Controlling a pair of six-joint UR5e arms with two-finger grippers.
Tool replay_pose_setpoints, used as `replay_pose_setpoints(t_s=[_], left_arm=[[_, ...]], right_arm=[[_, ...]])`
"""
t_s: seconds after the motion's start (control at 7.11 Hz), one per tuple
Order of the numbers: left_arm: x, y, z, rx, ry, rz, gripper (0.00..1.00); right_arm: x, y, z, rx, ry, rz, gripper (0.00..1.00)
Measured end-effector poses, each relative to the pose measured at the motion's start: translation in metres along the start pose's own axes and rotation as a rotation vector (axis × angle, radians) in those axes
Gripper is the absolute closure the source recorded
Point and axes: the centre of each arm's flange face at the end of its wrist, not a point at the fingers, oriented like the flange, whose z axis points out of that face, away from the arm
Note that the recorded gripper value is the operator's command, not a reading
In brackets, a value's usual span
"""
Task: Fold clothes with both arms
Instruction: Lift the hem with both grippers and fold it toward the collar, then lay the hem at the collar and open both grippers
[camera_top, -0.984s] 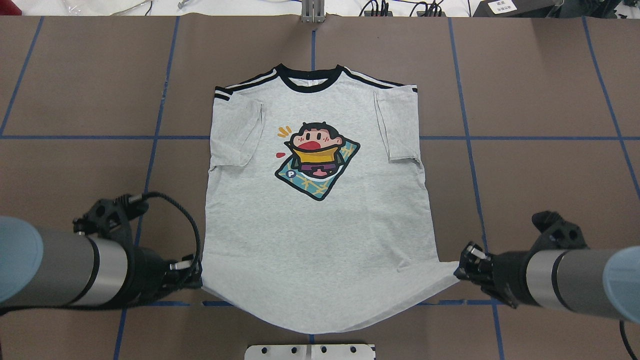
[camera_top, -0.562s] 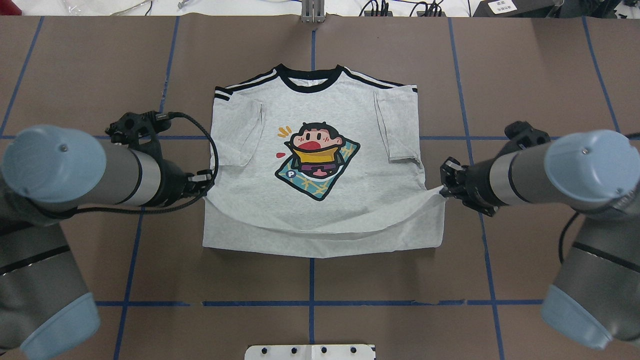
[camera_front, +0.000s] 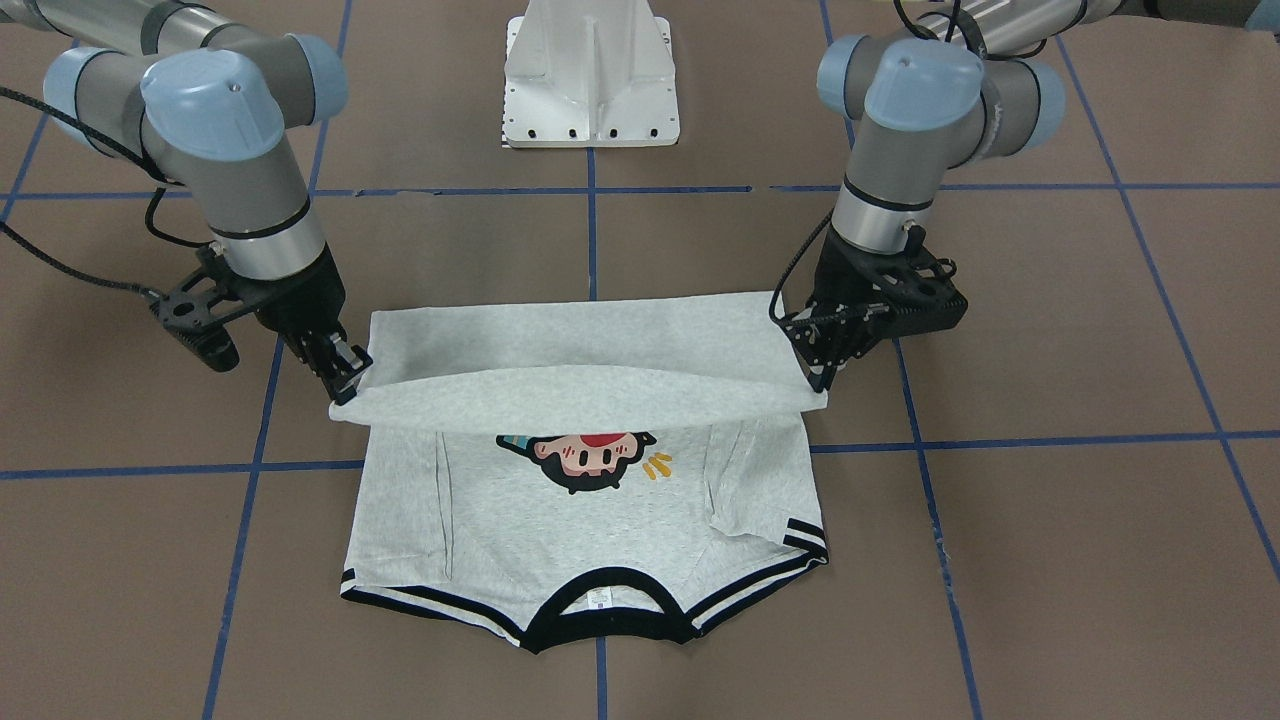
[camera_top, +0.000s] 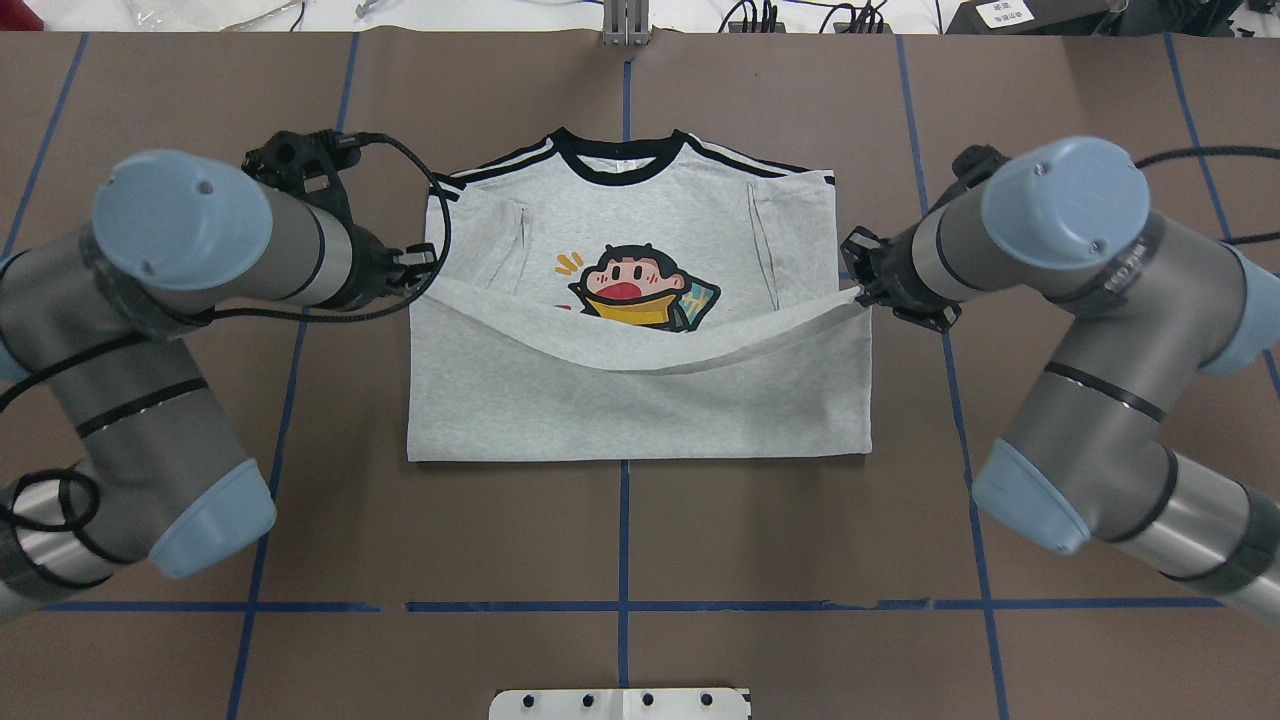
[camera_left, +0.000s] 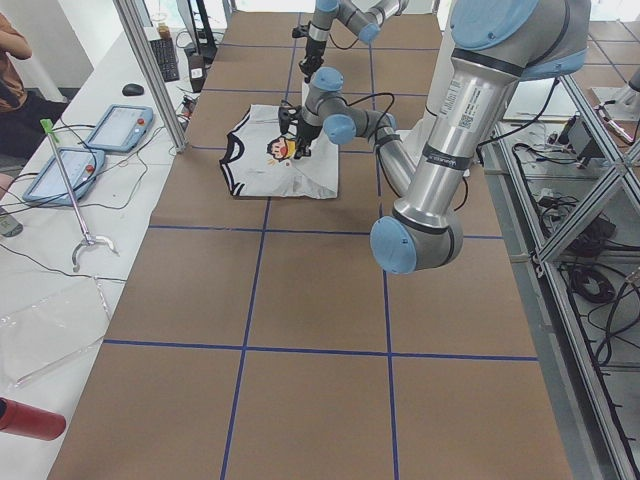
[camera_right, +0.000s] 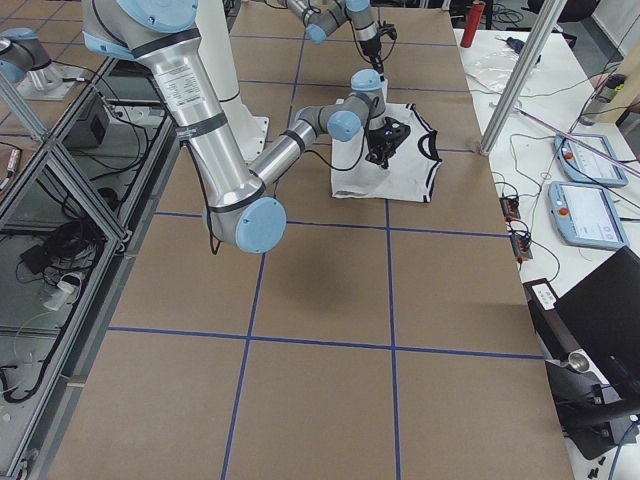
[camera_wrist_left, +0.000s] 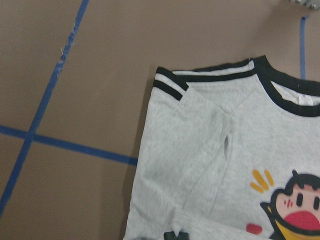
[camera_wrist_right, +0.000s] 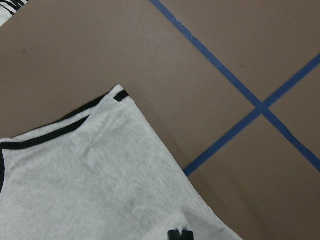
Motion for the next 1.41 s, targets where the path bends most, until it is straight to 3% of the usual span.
replay_pose_setpoints(t_s=[0.28,0.56,0.7,0.84,0.98,1.12,1.41], left_arm=[[0.008,-0.024,0.037,0.052,-0.008,-0.007,1.00],[0.003,-0.035,0.076,0.093,0.003,-0.005,1.00],[-0.001,-0.037,0.088,0.101,0.007,-0.005,0.95],[-0.005,-0.038,0.095,0.103,0.008,-0.005,0.77],[-0.007,-0.038,0.100,0.104,0.009,-0.004,0.73],[-0.009,-0.039,0.102,0.106,0.010,-0.004,0.66],[-0.013,-0.045,0.100,0.113,0.009,0.053,0.64]], right_arm=[[-0.034,-0.037,0.036,0.034,0.023,-0.001,1.00],[-0.046,-0.056,0.075,0.042,0.012,-0.006,1.00],[-0.047,-0.060,0.087,0.042,0.005,-0.009,1.00],[-0.047,-0.062,0.096,0.041,0.005,-0.010,1.00],[-0.047,-0.064,0.103,0.041,-0.002,-0.012,0.79],[-0.048,-0.067,0.109,0.040,-0.013,-0.014,0.48],[-0.050,-0.069,0.110,0.038,-0.042,-0.018,0.43]])
